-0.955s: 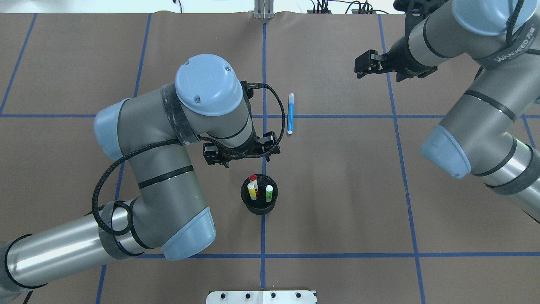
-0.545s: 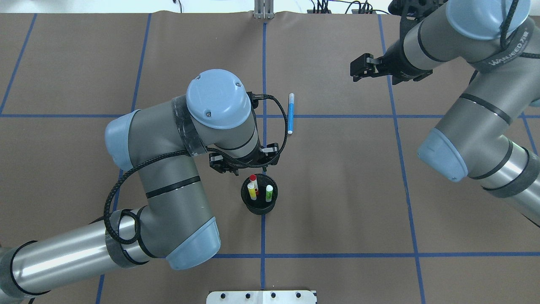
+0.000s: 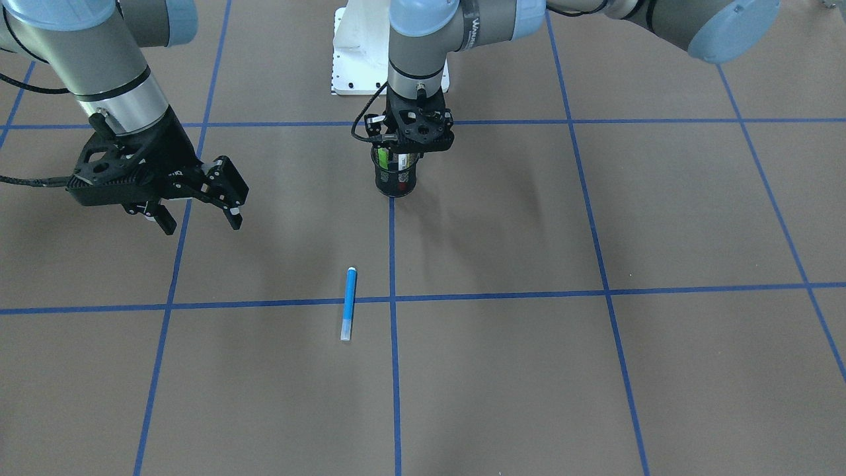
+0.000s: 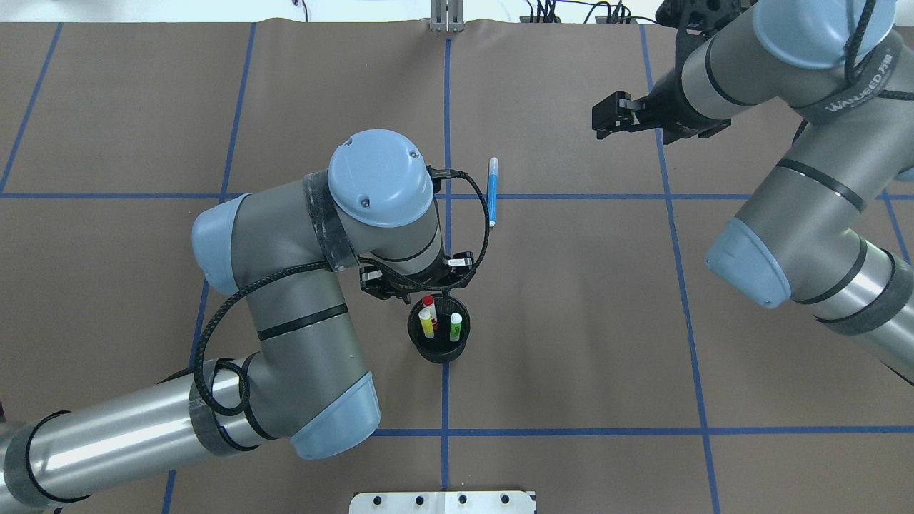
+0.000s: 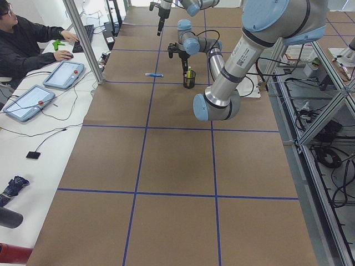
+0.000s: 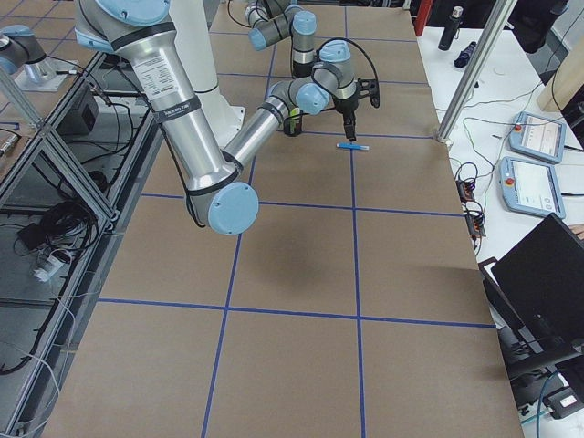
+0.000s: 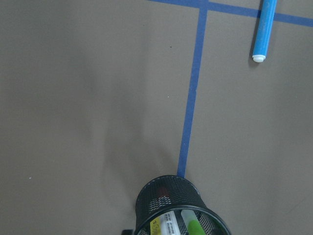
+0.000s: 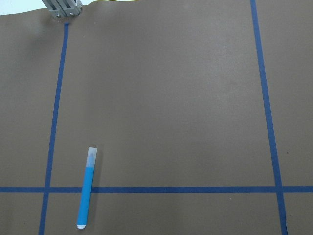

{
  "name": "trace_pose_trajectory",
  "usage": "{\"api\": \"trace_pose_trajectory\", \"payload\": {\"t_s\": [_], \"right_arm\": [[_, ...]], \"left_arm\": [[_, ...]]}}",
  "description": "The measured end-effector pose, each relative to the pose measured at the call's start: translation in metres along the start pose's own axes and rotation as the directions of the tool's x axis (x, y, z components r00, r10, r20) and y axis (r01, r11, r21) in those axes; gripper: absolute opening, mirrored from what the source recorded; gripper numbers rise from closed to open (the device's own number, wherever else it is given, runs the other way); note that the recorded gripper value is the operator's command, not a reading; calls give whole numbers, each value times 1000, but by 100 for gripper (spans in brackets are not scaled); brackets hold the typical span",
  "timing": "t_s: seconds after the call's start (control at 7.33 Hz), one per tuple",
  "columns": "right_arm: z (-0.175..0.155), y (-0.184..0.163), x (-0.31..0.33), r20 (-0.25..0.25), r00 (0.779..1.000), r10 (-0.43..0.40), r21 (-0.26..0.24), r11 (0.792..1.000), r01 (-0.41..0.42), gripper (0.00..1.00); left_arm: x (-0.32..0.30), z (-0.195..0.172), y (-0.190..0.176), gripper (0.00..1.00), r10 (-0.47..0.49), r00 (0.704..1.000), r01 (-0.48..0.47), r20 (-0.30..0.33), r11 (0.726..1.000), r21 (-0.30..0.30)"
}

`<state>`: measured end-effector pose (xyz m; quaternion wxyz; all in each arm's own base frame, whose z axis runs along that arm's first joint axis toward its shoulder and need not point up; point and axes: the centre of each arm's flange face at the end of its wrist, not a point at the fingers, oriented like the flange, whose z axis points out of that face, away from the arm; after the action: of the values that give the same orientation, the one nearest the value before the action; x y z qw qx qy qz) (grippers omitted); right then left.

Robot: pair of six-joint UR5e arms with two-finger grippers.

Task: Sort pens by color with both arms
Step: 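Lower the left gripper and grasp the red-capped white marker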

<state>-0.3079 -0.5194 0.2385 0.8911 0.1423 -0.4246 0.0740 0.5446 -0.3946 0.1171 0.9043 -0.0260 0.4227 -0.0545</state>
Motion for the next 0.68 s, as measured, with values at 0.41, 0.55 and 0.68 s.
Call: {"api": "trace_pose_trajectory", "payload": {"t_s": [0.41,0.55,0.68], "right_arm": [[1,0,0,-1,1000,-1,-1,1000,1,100],[1,0,0,-1,1000,-1,-1,1000,1,100],[1,0,0,-2,1000,0,-2,1000,0,100]], "left_arm": [[3,4,8,48,6,1000,-6,2,1000,-10],[3,5,9,44,7,1000,-7,1,1000,-12],[3,5,10,37,8,1000,-8,2,1000,-13]]}}
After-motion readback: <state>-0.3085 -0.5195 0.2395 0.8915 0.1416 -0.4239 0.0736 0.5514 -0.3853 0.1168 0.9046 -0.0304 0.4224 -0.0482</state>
